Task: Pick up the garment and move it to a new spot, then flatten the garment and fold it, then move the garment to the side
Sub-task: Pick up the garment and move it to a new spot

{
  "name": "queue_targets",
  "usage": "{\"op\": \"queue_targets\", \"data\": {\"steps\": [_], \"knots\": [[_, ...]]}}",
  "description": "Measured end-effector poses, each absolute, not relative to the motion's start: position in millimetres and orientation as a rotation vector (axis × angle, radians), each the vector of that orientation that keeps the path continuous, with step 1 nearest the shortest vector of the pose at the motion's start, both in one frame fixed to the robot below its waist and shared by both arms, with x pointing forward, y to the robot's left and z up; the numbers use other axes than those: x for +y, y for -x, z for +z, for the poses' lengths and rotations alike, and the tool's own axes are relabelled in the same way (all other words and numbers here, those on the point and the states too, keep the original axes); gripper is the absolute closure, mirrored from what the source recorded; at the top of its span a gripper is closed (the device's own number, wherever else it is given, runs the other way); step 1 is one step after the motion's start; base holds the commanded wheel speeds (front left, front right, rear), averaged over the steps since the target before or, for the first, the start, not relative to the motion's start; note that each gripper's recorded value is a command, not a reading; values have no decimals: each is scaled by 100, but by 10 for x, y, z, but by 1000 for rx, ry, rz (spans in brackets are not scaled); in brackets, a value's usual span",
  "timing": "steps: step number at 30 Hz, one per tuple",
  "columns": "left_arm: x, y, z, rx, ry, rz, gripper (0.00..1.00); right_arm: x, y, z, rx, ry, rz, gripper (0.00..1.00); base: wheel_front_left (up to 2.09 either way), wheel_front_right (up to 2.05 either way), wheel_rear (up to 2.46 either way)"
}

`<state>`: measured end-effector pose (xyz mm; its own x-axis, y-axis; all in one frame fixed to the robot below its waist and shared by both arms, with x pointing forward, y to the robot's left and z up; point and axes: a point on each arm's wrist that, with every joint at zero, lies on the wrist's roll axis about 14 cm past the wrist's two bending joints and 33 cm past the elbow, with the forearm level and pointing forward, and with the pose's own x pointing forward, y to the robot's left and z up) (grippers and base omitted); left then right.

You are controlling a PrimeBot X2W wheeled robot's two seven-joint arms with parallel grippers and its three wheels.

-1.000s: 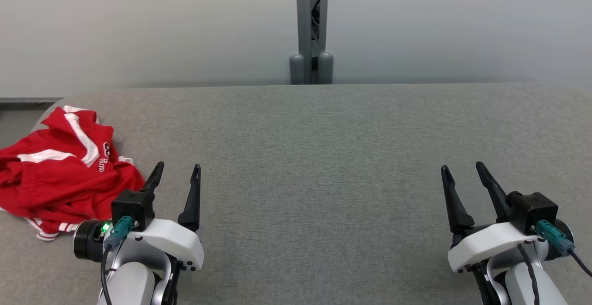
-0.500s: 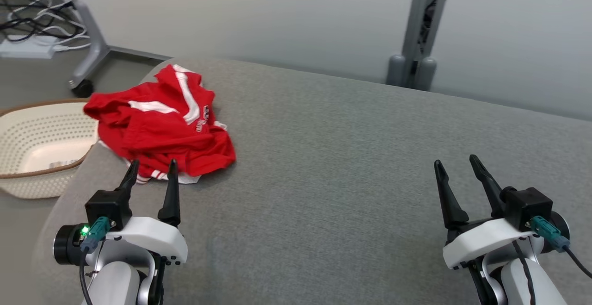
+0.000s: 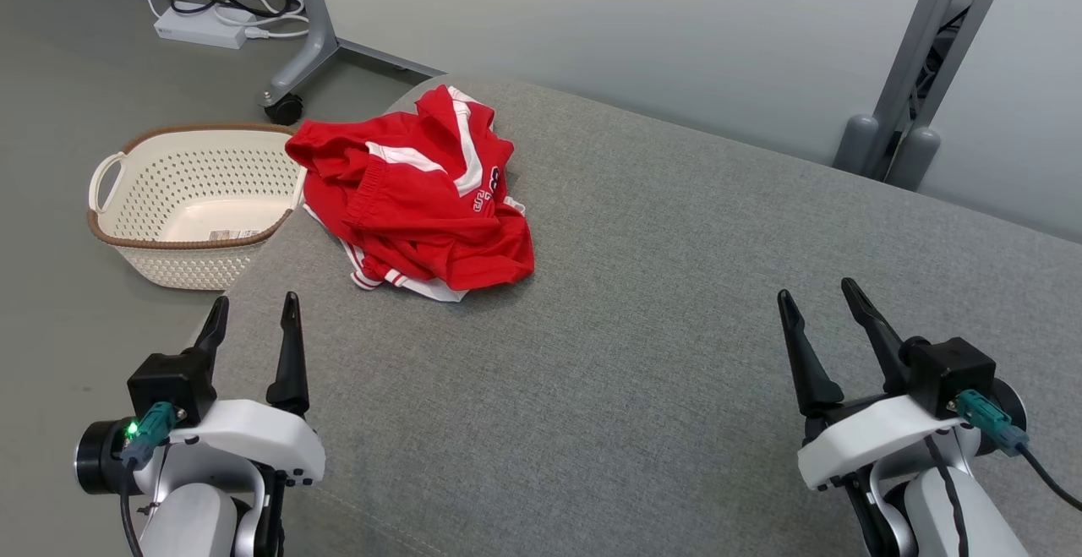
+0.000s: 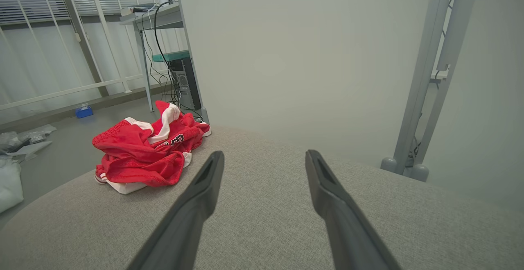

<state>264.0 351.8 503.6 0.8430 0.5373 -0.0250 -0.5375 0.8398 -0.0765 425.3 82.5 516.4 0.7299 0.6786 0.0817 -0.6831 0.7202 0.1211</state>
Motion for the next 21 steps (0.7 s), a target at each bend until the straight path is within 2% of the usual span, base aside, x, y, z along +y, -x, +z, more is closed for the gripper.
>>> {"op": "queue_targets", "data": {"steps": [21], "knots": [[3552,-2743,5169,-23,72,566,0,832,-4283,5110,-21,-151,752,0,0,0,0]]}}
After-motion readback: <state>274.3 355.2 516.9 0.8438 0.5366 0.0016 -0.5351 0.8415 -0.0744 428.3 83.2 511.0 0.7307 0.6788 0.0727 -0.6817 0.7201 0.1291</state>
